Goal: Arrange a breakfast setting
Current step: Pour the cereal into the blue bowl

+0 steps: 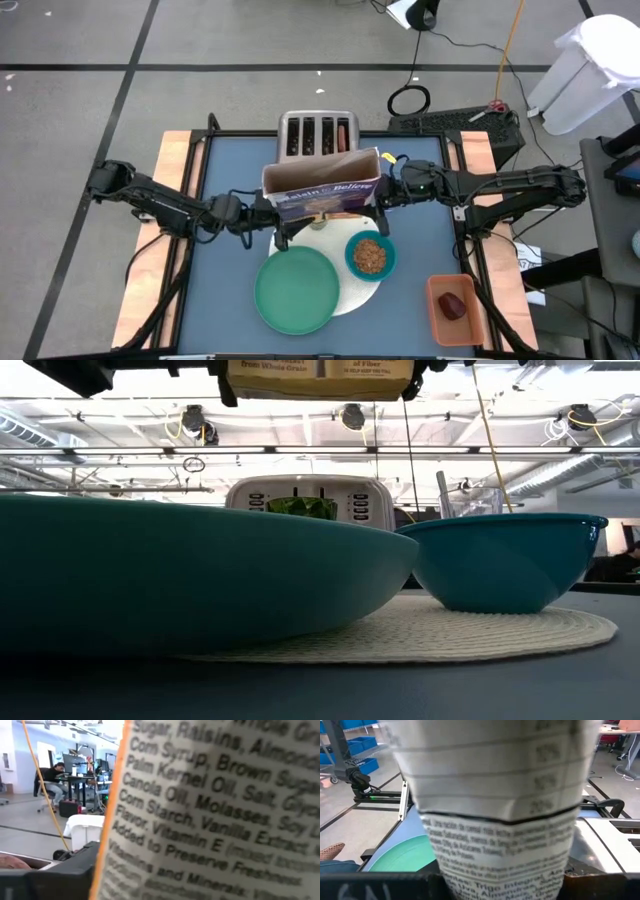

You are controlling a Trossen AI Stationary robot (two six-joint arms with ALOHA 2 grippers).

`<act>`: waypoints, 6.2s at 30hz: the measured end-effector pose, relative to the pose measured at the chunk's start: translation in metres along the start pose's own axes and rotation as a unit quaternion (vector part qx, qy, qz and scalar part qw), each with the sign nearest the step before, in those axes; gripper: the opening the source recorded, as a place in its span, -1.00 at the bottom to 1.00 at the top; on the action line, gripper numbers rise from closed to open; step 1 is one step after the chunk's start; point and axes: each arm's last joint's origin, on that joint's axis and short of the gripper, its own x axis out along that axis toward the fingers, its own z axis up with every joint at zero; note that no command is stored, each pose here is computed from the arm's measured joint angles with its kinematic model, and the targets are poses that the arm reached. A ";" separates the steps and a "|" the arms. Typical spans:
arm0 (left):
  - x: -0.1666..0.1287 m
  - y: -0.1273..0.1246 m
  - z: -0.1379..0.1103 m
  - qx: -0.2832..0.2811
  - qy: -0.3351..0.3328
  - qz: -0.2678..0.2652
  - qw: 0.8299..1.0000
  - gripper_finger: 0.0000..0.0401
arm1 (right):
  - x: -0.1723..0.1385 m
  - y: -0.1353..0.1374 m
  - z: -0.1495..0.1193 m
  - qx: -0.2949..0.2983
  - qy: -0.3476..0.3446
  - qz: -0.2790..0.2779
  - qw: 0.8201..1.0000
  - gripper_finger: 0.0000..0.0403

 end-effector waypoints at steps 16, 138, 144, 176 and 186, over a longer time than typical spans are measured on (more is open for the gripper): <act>0.000 0.000 0.000 0.016 0.000 -0.002 1.000 -0.14 | 0.000 0.000 0.001 0.002 -0.004 0.003 1.000 -0.31; -0.137 0.103 -0.074 0.029 0.043 0.504 0.862 -0.16 | -0.085 0.012 0.028 -0.060 -0.057 -0.002 0.997 0.58; -0.135 0.105 -0.090 0.013 0.041 0.556 0.830 -0.16 | -0.085 0.012 0.028 -0.061 -0.057 -0.002 0.997 0.58; -0.140 0.108 -0.140 0.028 0.115 0.568 0.815 -0.16 | -0.085 0.012 0.030 -0.105 -0.070 -0.005 0.992 0.58; -0.140 0.108 -0.143 0.031 0.125 0.564 0.816 -0.16 | -0.085 0.012 0.030 -0.130 -0.069 -0.007 0.989 0.58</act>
